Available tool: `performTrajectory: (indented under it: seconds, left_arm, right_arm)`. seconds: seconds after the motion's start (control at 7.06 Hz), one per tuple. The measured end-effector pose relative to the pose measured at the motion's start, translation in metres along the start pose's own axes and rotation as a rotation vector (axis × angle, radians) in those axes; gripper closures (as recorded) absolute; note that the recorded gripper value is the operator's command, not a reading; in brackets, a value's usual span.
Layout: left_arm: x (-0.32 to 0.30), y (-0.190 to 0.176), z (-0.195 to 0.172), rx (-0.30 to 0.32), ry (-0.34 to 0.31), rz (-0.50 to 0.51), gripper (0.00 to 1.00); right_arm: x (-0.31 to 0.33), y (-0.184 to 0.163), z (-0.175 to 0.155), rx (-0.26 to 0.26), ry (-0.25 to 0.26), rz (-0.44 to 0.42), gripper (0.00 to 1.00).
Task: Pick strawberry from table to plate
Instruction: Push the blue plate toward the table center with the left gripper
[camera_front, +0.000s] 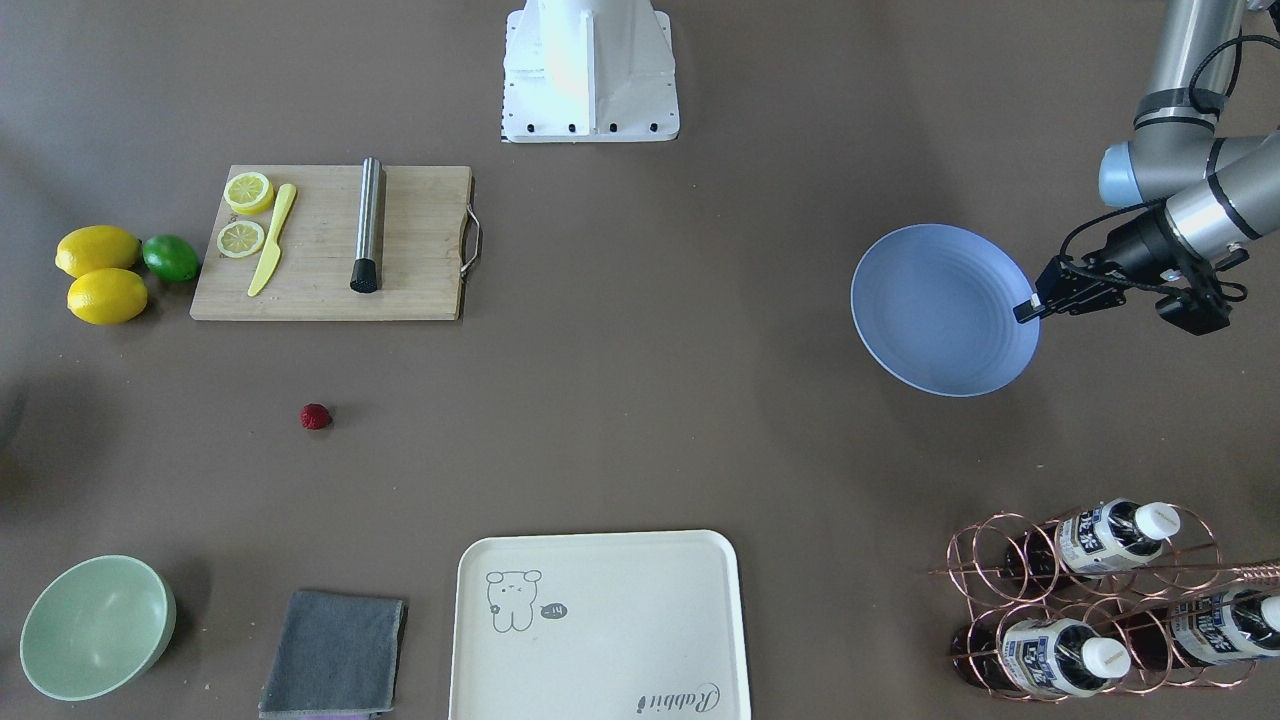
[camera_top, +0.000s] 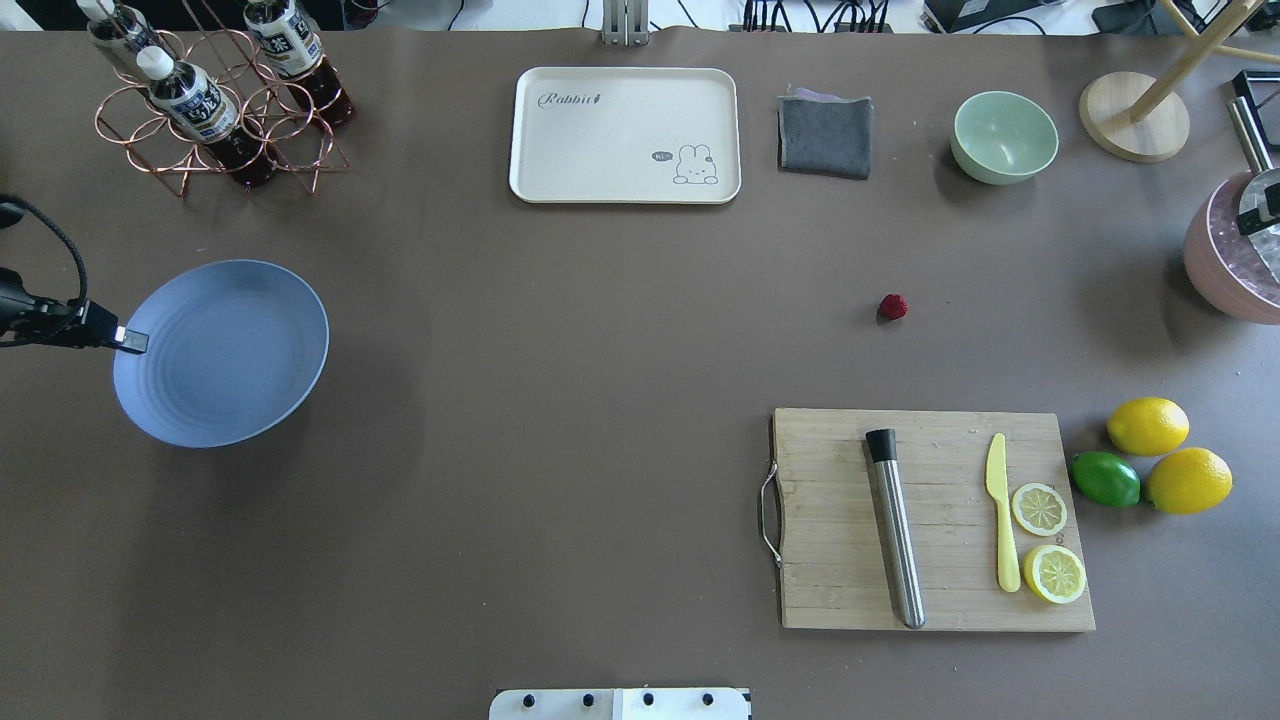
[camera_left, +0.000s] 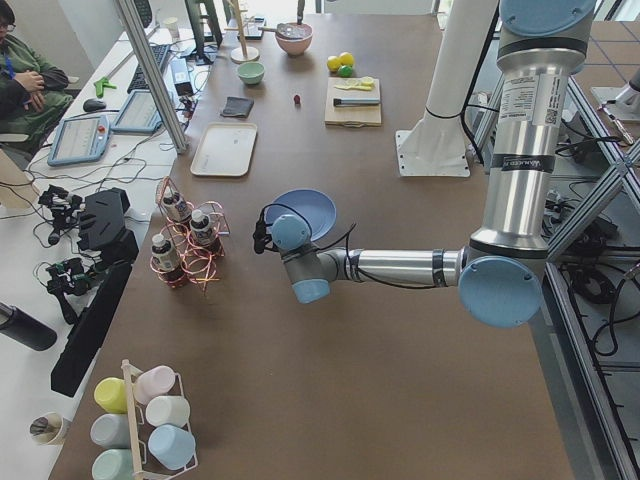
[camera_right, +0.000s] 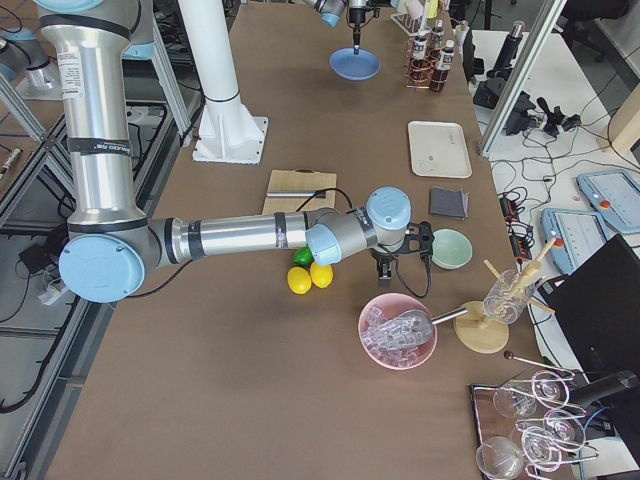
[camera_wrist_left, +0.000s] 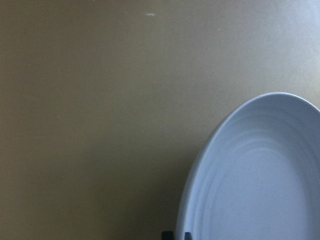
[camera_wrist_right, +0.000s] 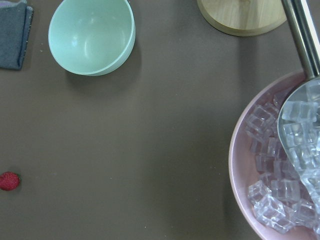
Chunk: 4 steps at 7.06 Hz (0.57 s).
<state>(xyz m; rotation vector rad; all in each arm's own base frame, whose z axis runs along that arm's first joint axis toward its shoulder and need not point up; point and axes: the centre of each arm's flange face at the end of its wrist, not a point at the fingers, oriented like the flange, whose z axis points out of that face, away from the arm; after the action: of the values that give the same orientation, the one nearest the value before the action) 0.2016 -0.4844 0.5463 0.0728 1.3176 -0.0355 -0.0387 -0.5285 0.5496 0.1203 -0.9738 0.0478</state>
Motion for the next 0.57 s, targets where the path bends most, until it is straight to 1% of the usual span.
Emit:
performTrajectory:
  seconds: [0.14,0.28,0.43,0.57]
  left_arm:
    - [0.027,-0.009,0.0,0.006,0.004,-0.014,1.0]
    - [0.059,-0.015,0.006,0.016,0.003,-0.015,1.0]
    - [0.097,-0.012,0.026,0.026,-0.007,-0.022,1.0]
    - [0.145,0.0,0.058,0.042,-0.023,-0.041,1.0]
  right_arm:
    - [-0.013,-0.002,0.004,0.002,0.008,0.006,0.0]
    - [-0.036,-0.004,0.012,0.01,0.032,0.027,0.0]
    - [-0.062,-0.003,0.023,0.011,0.046,0.037,0.0]
    - [-0.086,-0.002,0.033,0.003,0.044,0.046,0.0]
